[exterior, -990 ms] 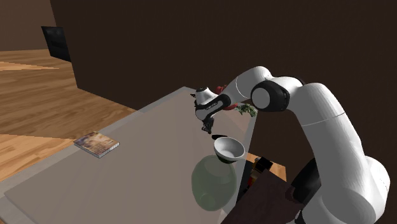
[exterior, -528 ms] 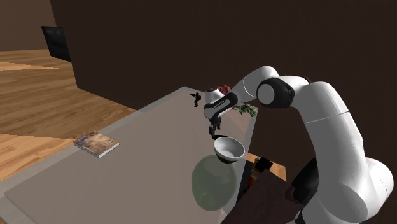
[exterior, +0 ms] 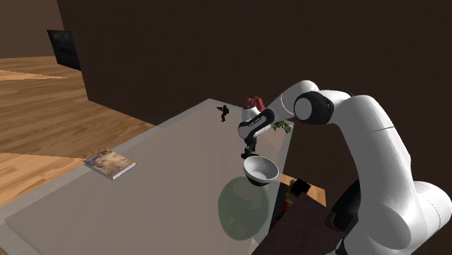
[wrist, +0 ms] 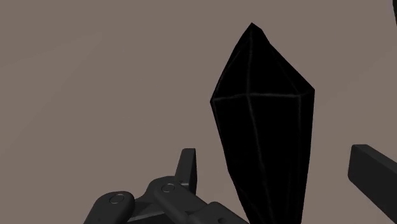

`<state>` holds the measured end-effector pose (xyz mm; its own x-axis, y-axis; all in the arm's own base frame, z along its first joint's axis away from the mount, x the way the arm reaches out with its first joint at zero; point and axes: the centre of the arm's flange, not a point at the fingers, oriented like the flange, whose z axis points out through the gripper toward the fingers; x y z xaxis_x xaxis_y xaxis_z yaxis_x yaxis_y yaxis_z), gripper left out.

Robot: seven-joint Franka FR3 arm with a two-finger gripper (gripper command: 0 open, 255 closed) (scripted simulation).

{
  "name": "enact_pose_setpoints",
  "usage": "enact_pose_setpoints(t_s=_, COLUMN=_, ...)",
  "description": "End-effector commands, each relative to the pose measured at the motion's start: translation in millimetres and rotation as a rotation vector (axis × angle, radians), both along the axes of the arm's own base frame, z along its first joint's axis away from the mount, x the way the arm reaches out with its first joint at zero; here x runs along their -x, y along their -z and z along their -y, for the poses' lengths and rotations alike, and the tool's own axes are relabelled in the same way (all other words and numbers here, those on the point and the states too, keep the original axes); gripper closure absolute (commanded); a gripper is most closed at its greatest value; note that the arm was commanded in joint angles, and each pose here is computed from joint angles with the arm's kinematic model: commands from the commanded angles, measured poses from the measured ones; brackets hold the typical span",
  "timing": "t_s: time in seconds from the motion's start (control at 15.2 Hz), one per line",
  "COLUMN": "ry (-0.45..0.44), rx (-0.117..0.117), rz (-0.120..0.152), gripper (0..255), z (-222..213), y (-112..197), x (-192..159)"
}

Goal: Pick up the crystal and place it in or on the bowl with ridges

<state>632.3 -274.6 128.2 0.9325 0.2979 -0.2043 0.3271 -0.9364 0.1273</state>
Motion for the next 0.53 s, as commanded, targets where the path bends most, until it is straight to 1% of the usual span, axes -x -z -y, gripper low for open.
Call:
enact_pose_setpoints(t_s=0.0, ry=-0.001, rx=0.0, rz=0.0, gripper=0, z=3.3, y=10.0, x=2.4)
enact_pose_setpoints(t_s=0.07, ry=-0.001, rx=0.0, rz=0.0, gripper=0, z=4.9, y=18.1, x=3.7)
enact_pose_setpoints(t_s=0.46, ry=-0.001, rx=0.0, rz=0.0, gripper=0, z=4.9, y=18.1, x=3.7)
